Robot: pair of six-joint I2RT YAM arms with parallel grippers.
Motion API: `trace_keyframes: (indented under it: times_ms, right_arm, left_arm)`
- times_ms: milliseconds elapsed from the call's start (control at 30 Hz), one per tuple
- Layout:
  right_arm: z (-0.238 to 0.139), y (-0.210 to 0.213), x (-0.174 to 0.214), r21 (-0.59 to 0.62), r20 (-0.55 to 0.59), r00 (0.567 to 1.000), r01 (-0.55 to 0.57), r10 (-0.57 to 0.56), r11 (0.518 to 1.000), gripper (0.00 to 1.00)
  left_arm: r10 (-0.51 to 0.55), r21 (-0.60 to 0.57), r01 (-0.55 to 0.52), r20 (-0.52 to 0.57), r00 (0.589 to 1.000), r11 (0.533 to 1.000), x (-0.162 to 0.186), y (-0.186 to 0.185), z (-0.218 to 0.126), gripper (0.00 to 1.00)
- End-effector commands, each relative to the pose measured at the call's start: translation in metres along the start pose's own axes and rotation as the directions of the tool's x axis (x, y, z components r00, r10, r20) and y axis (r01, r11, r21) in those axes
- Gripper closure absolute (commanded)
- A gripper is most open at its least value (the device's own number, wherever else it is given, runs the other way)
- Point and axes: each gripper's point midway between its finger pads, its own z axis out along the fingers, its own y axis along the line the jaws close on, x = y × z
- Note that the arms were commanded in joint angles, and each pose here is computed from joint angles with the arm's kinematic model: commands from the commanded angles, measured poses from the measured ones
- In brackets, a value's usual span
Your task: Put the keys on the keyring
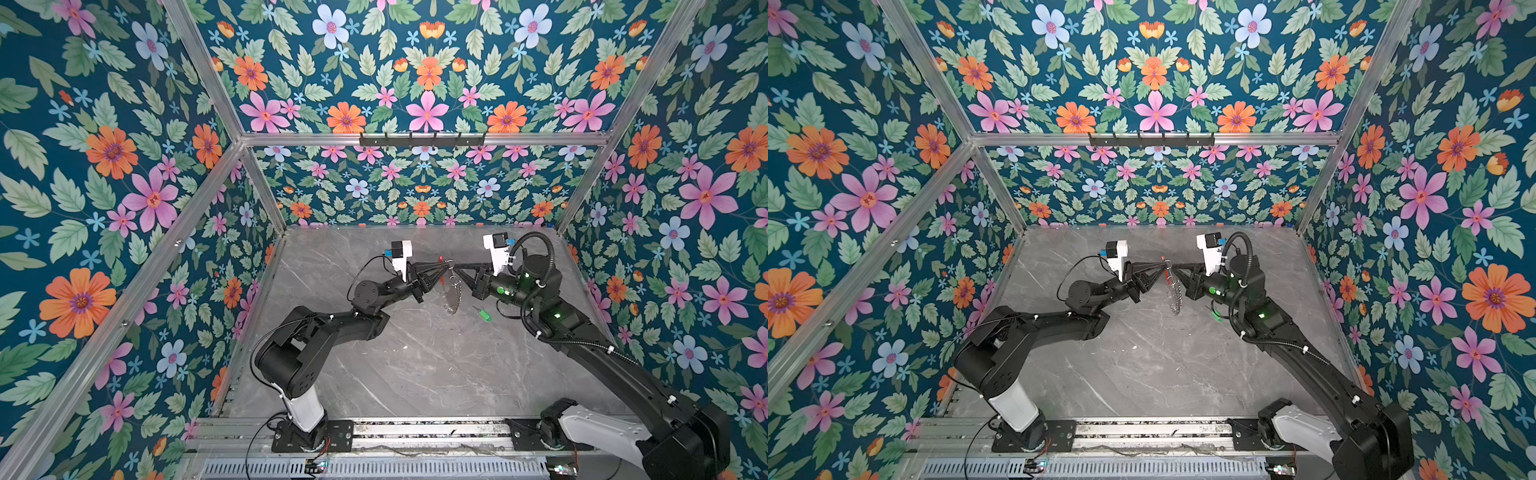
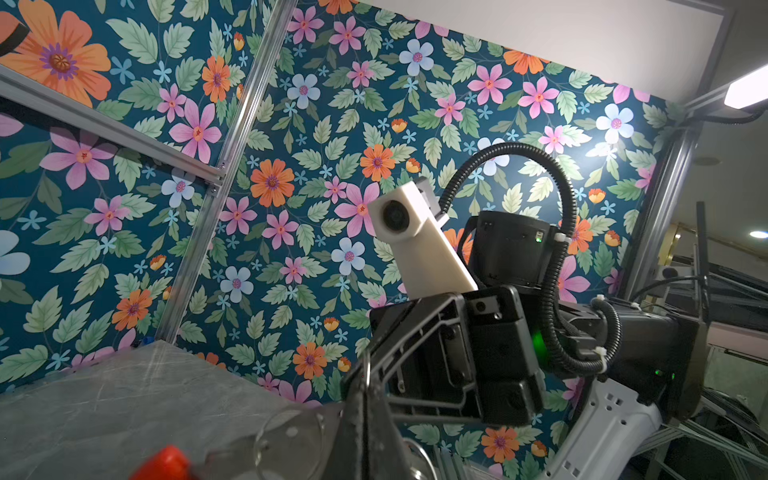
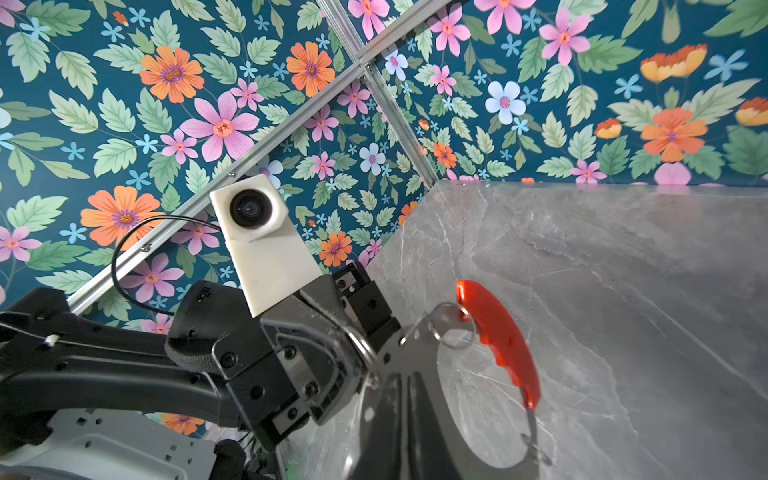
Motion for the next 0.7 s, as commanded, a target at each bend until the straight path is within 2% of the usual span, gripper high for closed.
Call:
trace_keyframes:
  times_ms: [0, 267, 467, 667]
  right_arm:
    - [-0.008, 0.004, -0.003, -0.029, 0.005, 1.000, 0.025, -0.025, 0.999, 0.88]
    - [-0.004, 0.028, -0.005, -0.170, -0.032, 0.999, 0.032, -0.038, 0.985, 0.80]
    - [-0.001, 0.029, -0.009, -0.180, -0.025, 0.999, 0.035, -0.040, 0.983, 0.80]
    - [0.003, 0.030, -0.011, -0.194, -0.024, 0.999, 0.033, -0.038, 0.981, 0.85]
  left_arm:
    - [0.028, 0.049, -0.030, 0.038, 0.999, 0.998, -0.012, -0.013, 0.001, 1.00]
    - [0.004, 0.066, -0.006, 0.031, 1.000, 0.998, -0.012, -0.012, 0.005, 1.00]
    - [0.000, 0.073, -0.002, 0.029, 1.000, 0.997, -0.011, -0.013, 0.007, 1.00]
    - [-0.015, 0.082, 0.014, 0.018, 1.000, 0.997, -0.007, -0.012, 0.010, 1.00]
